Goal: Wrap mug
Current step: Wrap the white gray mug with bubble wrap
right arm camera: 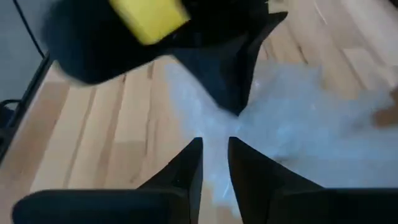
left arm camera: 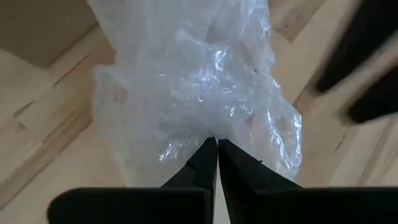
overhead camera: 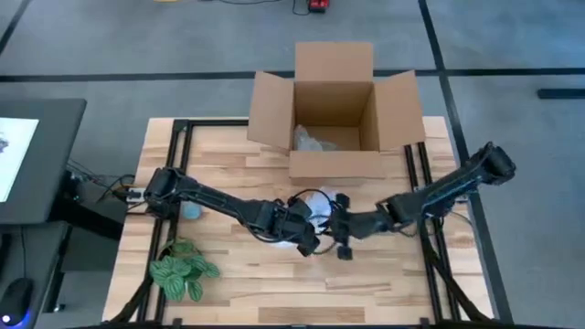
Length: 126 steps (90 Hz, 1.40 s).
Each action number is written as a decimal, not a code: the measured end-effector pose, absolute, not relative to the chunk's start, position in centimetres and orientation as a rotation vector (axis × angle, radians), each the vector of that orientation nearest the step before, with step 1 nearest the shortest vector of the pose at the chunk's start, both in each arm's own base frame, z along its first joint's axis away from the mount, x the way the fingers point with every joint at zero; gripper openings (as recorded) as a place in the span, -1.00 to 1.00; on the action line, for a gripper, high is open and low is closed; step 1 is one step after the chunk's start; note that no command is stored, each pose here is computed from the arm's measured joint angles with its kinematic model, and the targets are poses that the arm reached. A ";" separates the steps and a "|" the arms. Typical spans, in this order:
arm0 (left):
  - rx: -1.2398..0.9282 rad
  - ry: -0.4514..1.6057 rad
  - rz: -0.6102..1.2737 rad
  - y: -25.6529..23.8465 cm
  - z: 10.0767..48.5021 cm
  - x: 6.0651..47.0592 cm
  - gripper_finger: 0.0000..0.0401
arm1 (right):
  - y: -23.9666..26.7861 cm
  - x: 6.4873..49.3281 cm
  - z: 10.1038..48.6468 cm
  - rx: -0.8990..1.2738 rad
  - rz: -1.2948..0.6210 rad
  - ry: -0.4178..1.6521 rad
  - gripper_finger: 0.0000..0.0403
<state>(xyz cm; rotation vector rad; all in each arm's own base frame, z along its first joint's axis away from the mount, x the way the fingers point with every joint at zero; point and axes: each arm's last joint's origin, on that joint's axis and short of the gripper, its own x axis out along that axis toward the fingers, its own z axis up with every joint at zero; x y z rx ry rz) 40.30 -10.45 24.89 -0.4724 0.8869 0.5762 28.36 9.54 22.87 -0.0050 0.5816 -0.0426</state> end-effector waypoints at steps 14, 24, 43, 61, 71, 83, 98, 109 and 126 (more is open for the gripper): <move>-0.452 0.892 0.595 -10.6 24.8 40.1 -1.00 | 7.4 29.9 22.0 0.021 -0.054 0.588 -0.87; -0.446 0.928 0.637 -10.5 24.6 39.6 -1.00 | 6.4 30.7 21.2 0.051 -0.017 0.607 -0.97; -0.426 0.981 0.678 -11.2 24.6 38.4 -1.00 | 5.0 31.7 19.1 0.064 -0.045 0.685 -0.99; -0.462 0.987 0.670 -12.6 26.4 36.5 -1.00 | 4.1 32.1 17.5 0.119 -0.063 0.766 -1.00; -0.488 0.956 0.639 -13.7 27.8 35.3 -1.00 | 3.5 32.2 16.8 0.153 -0.053 0.810 -1.00; -0.506 0.871 0.625 -15.3 29.4 33.8 -1.00 | 3.2 31.9 16.7 0.168 -0.052 0.879 -1.00; -0.518 0.784 0.612 -17.6 30.3 32.2 -1.00 | 3.3 31.8 16.9 0.163 -0.029 0.974 -1.00; -0.521 0.732 0.618 -19.0 30.4 31.4 -1.00 | 3.3 31.7 16.9 0.156 -0.017 1.008 -1.00; -0.525 0.696 0.677 -20.4 28.8 30.7 -1.00 | 3.7 31.5 16.6 0.119 0.003 1.033 -1.00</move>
